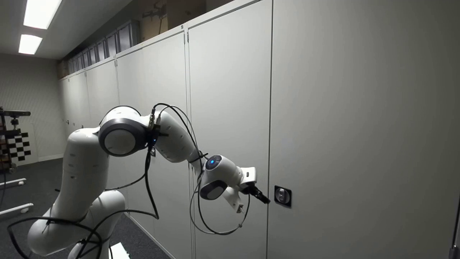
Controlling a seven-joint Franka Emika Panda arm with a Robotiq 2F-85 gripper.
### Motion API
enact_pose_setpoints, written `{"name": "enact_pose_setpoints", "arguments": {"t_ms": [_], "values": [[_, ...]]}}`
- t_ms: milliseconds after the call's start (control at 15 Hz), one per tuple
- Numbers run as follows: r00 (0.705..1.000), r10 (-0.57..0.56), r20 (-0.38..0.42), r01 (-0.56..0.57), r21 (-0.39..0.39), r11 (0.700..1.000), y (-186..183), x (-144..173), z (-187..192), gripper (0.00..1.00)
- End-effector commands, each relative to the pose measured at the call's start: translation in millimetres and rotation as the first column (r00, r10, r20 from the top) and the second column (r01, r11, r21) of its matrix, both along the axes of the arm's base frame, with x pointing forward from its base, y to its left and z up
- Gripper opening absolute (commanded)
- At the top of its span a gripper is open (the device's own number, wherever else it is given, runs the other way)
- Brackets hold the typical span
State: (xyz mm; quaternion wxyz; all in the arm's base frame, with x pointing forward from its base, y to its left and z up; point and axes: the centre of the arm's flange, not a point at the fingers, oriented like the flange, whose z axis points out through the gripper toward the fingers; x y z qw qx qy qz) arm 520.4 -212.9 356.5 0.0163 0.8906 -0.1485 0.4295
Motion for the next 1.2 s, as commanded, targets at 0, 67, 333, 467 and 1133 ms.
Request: {"name": "enact_pose_setpoints", "arguments": {"t_ms": [0, 67, 333, 467, 1133], "values": [[0.995, -0.076, -0.063, 0.073, -0.042, 0.996, 19, -42, 35, 1.00], [0.993, -0.081, -0.083, 0.077, -0.049, 0.996, 22, -48, 40, 1.00], [0.977, -0.066, -0.202, 0.053, -0.068, 0.996, 43, -66, 61, 1.00], [0.966, -0.039, -0.255, 0.026, -0.056, 0.998, 55, -67, 70, 1.00], [0.906, 0.072, -0.417, -0.059, 0.044, 0.997, 93, -105, 118, 1.00]]}}
